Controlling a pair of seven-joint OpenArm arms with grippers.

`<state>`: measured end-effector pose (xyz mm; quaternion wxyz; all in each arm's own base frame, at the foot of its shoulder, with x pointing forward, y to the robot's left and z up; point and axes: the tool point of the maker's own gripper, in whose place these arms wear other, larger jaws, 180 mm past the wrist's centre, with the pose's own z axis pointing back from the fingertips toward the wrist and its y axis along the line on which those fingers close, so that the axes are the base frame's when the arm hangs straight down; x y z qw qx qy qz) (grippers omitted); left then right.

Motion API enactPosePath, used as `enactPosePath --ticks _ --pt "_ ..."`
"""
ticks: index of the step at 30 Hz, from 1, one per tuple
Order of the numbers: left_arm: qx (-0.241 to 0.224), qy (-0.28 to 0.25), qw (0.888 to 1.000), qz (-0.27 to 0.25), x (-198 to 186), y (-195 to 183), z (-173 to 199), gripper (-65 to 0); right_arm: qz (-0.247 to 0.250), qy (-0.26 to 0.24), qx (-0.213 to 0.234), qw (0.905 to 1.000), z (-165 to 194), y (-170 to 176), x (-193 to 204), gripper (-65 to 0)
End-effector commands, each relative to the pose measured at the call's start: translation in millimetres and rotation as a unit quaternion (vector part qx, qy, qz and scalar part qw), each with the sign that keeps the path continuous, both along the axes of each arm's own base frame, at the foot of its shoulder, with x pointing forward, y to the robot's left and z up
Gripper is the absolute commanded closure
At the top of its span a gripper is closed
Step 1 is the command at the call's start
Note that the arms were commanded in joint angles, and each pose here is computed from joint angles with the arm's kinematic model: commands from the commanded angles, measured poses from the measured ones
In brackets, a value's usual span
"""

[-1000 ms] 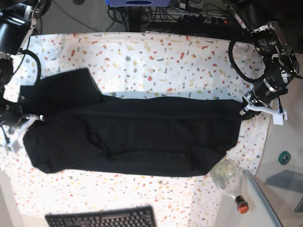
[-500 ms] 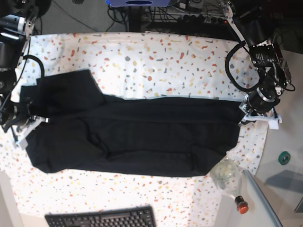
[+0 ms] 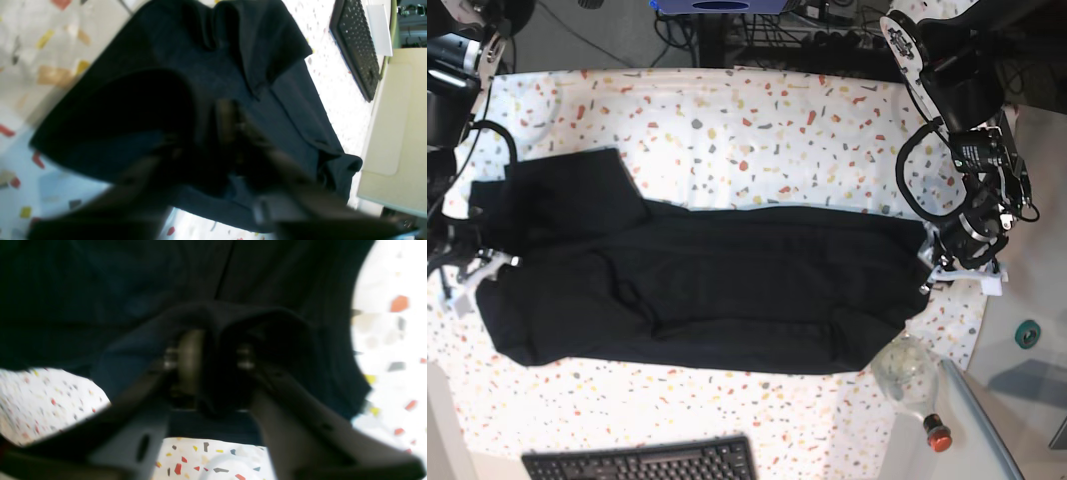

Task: Layout the t-shirt on the table in an organized manner, then fold the t-shirt properly
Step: 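Lift the shirt edge with both grippers and fold it toward the hem, then release the folded edge and raise both grippers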

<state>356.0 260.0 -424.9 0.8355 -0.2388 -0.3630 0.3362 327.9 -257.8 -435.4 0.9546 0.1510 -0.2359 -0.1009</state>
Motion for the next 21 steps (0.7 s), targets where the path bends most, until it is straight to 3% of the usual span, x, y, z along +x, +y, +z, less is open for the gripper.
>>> enactPosePath --ticks 1,4,5,7,11,14,18,21 --pt "0.01 -0.03 0.999 0.005 14.1 10.1 19.1 -29.1 -0.015 -0.032 -0.008 0.9993 18.2 -16.7 12.2 -27.9" --pt "0.008 -0.04 0.999 0.008 19.1 11.8 24.9 -53.8 -0.044 -0.04 -0.002 0.9982 21.3 -31.2 8.7 -32.6" --pt "0.01 -0.045 0.999 0.008 21.6 12.6 28.7 -59.4 -0.054 -0.039 0.0 0.9978 19.5 -36.0 3.6 -32.6" --pt "0.01 -0.048 0.999 0.01 21.3 14.1 30.1 -64.2 -0.053 -0.057 -0.01 0.9969 27.6 -44.9 -0.1 -32.6" --pt "-0.017 -0.079 0.995 0.057 -7.9 43.6 35.0 -61.1 -0.027 -0.093 -0.038 0.9946 40.1 -51.1 -23.3 -32.6" --pt "0.01 -0.077 0.996 0.049 -50.4 65.8 30.9 -56.1 -0.08 -0.103 -0.053 0.9901 44.6 -71.0 -55.6 -32.6" --pt "0.045 -0.053 0.997 0.017 -101.3 67.0 10.4 -45.7 -0.151 -0.098 -0.046 0.9825 37.7 -90.4 -90.5 -32.6" --pt "0.069 -0.074 0.994 0.04 -117.0 74.7 5.1 -39.3 -0.175 -0.099 -0.037 0.9788 33.5 -92.0 -98.7 -32.9"
